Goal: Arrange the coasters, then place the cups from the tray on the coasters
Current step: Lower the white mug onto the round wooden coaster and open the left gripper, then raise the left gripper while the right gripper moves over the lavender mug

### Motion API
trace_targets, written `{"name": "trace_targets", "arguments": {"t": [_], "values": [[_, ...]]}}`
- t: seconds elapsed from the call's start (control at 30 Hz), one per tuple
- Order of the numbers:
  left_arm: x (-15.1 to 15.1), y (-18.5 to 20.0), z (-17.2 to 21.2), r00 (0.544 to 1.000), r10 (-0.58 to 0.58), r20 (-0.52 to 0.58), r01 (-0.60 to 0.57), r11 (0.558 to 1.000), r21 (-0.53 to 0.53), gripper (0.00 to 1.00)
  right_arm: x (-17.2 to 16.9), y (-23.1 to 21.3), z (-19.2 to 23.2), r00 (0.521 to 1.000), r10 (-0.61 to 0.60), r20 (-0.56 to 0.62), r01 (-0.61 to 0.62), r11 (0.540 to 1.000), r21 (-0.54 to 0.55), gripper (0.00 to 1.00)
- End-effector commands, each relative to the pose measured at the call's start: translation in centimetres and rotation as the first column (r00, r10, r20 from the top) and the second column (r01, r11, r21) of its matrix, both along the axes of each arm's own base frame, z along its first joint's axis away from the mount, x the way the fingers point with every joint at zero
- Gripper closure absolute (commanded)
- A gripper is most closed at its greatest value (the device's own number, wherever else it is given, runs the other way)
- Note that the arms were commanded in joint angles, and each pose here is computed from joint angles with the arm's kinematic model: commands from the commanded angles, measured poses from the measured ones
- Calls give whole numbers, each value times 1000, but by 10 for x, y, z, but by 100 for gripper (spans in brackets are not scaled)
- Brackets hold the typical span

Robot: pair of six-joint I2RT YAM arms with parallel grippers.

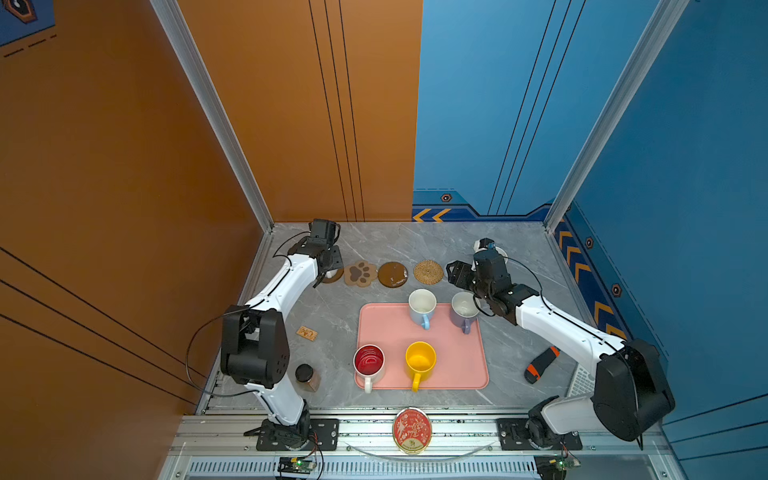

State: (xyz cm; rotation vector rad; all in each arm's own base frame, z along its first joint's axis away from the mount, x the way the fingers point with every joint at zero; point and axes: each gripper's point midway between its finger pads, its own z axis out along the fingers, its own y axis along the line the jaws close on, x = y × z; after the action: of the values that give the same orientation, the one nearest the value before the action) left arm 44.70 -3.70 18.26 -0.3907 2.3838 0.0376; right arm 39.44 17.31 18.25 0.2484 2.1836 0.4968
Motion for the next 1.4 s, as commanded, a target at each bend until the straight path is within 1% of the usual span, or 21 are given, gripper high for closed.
{"name": "trace_targets", "arguments": {"t": [0.0,0.07,0.13,0.2,0.27,0.43,0.53,0.63,0.7,0.8,0.93,1.0,1.17,1.37], "values": [[-18,-12,24,999,-7,50,6,1000,23,44,-3,2,23,999,13,41,-11,999,-32,27],[-26,-24,39,996,-22,89,20,1000,20,44,-5,2,27,999,12,43,-10,999,-52,27],[-35,-43,51,990,-45,136,47,999,-13,44,-6,2,32,999,17,46,-13,997,-79,27],[-41,-68,61,975,-113,193,123,991,-42,44,-9,0,38,999,22,45,-16,993,-117,27],[-49,-88,68,957,-172,233,188,981,-49,44,-15,-4,45,999,25,44,-17,986,-164,27],[-69,-115,60,926,-250,282,278,958,-64,44,-41,-23,56,999,50,-6,-50,957,-285,27],[-75,-127,53,907,-279,316,320,944,-82,44,-63,-37,54,997,47,-54,-63,936,-347,27],[-75,-139,44,883,-316,347,366,926,-88,44,-83,-48,46,994,31,-105,-69,921,-383,28],[-73,-143,44,880,-320,352,373,923,-92,44,-97,-56,38,991,6,-134,-60,916,-396,28],[-72,-154,41,868,-352,350,409,907,-101,44,-112,-61,24,984,-5,-180,-67,918,-392,28],[-70,-157,37,867,-362,343,416,905,-95,45,-130,-67,1,965,-27,-259,-84,908,-411,28],[-70,-157,35,868,-363,338,415,905,-92,45,-137,-65,-12,955,-23,-297,-102,911,-400,28],[-71,-157,35,867,-365,340,417,905,-90,45,-144,-55,-42,933,-5,-359,-134,923,-362,29],[-72,-155,34,867,-363,342,413,907,-86,45,-138,-37,-63,921,29,-388,-163,935,-315,31]]}}
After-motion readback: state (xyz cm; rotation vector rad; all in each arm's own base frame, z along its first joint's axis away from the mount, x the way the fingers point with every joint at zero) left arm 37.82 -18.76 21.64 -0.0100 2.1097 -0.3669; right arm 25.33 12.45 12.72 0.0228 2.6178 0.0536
